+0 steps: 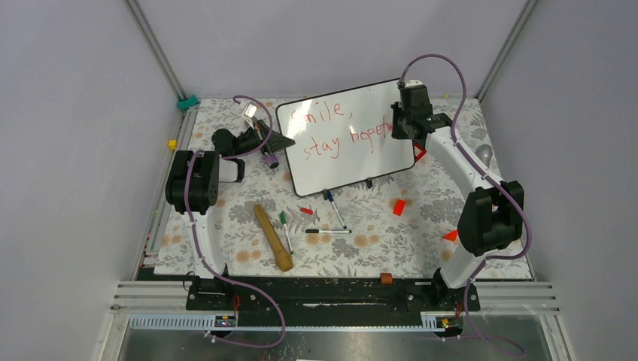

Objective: Write a sentence on the whiteboard

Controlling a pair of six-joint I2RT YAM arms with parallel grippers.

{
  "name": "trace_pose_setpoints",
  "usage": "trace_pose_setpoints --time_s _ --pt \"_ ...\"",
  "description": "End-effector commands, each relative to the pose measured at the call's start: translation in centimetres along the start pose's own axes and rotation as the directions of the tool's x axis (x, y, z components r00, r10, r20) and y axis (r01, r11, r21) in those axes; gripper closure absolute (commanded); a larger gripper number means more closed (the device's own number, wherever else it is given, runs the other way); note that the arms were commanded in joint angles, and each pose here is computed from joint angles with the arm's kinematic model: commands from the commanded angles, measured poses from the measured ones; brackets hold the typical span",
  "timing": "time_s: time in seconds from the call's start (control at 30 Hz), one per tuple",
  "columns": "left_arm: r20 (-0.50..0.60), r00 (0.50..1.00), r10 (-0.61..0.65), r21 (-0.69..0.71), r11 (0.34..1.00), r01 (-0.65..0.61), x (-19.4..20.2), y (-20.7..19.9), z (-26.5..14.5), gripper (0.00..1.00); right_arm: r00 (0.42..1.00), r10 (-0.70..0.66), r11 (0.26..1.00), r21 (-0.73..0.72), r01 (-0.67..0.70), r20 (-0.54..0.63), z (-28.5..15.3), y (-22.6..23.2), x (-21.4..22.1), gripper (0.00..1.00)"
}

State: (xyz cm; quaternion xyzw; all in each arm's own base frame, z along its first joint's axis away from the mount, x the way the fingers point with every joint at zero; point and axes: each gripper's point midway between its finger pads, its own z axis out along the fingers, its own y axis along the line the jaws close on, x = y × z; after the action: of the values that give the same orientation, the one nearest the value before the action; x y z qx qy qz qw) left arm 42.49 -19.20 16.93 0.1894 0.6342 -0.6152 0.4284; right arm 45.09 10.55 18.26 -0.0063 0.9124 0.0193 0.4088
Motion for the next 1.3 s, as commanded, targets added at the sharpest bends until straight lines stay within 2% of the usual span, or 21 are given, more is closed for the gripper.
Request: trace_pose_setpoints --time_s 0.0,0.23,0.37,0.5,0.9,1.27 --pt "-0.109 0.991 0.075 0.104 0.993 -0.064 1.6 -1.1 -0.2 1.0 1.0 0.019 0.999 -0.036 -0.018 0.008 -0.5 0.4 0.3 1.0" --pt "-0.148 0.989 -0.021 0.105 0.994 0.037 0.9 -0.5 -0.7 1.0 0.997 0.035 0.999 -0.036 -0.032 0.073 -2.5 0.2 -1.4 1.0" --pt "-0.154 0.985 -0.083 0.093 0.991 0.098 0.2 -0.2 -1.0 1.0 0.971 0.086 0.995 -0.064 -0.074 0.222 -6.5 -0.3 -3.0 1.0" --pt "-0.174 0.978 -0.112 0.096 0.987 0.13 0.2 -0.4 -1.0 1.0 0.95 0.149 0.987 -0.093 -0.128 0.274 -8.4 -0.5 -2.9 1.0" --pt "-0.178 0.984 0.026 0.138 0.99 -0.001 1.0 -3.1 -0.9 1.0 0.978 0.113 0.991 -0.097 -0.097 0.175 -5.5 0.3 -1.3 1.0" --pt "-0.176 0.984 0.031 0.138 0.99 -0.007 1.0 -3.1 -1.0 1.0 0.981 0.098 0.995 -0.041 -0.093 0.165 -4.1 -0.4 -1.2 1.0"
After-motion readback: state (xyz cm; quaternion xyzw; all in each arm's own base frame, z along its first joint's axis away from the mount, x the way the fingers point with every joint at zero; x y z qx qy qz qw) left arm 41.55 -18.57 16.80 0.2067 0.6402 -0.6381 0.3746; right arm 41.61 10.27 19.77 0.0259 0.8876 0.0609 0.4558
